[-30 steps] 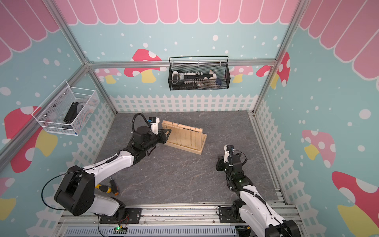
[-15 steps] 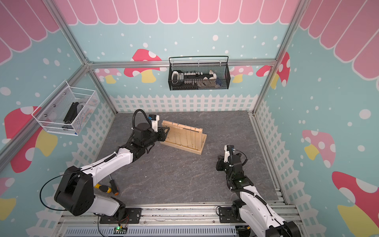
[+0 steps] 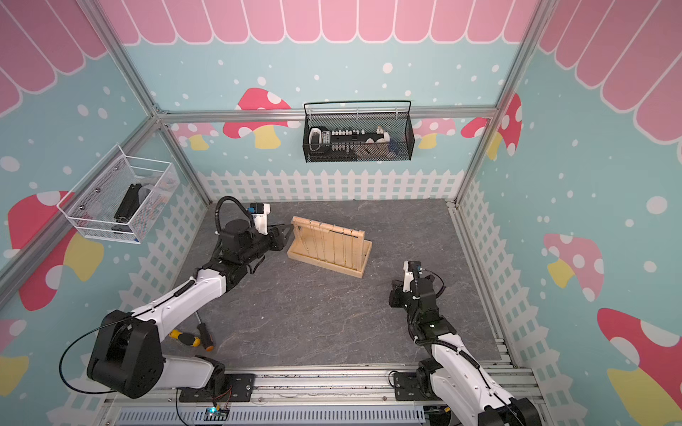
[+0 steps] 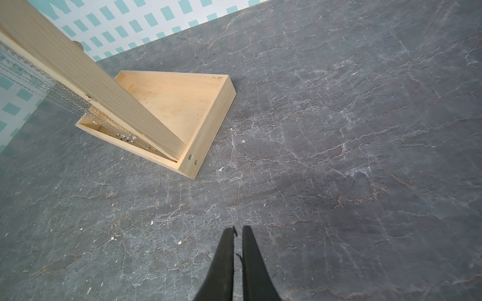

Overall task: Take the necklace off the jewelry display stand
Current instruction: Take off the necklace from the stand.

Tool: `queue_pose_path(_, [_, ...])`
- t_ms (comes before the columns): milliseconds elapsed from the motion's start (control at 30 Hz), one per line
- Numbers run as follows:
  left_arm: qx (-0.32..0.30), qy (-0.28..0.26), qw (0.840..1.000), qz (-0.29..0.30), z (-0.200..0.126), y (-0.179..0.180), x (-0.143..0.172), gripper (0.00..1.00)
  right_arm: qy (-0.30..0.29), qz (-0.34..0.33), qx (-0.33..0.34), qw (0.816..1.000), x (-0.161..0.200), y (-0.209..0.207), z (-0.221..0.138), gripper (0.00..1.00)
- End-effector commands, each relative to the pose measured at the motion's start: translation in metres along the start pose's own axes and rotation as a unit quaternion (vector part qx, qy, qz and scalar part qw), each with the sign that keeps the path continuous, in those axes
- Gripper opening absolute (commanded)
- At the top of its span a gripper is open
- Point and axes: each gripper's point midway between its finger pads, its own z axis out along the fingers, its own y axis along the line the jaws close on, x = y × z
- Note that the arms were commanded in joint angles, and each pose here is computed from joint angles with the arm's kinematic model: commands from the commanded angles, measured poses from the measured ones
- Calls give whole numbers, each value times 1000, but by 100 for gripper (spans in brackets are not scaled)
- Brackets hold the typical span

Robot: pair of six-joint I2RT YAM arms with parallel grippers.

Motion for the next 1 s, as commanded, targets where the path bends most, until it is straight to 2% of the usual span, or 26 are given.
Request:
queue_pose_path(0, [74, 8, 997, 3, 9, -24, -4, 39, -6, 3, -2, 1000, -5, 2, -1, 11])
queue_pose_path(133, [97, 22, 995, 7, 16, -30, -1, 39, -6, 3, 1, 1000, -5, 1, -1, 11])
queue_pose_path(267, [86, 23, 996, 9, 20, -25, -1, 39, -7, 3, 1, 1000, -5, 1, -2, 11])
queue_pose_path(433, [80, 19, 997, 11, 23, -23, -5, 32, -7, 3, 0, 1000, -5, 2, -2, 11])
queue_pose_path(700, [61, 20, 998, 20, 26, -18, -11, 30, -7, 3, 3, 1000, -5, 1, -2, 11])
queue_pose_path(967, [49, 28, 998, 17, 30, -11, -3, 20, -8, 3, 4, 1000, -5, 0, -3, 11])
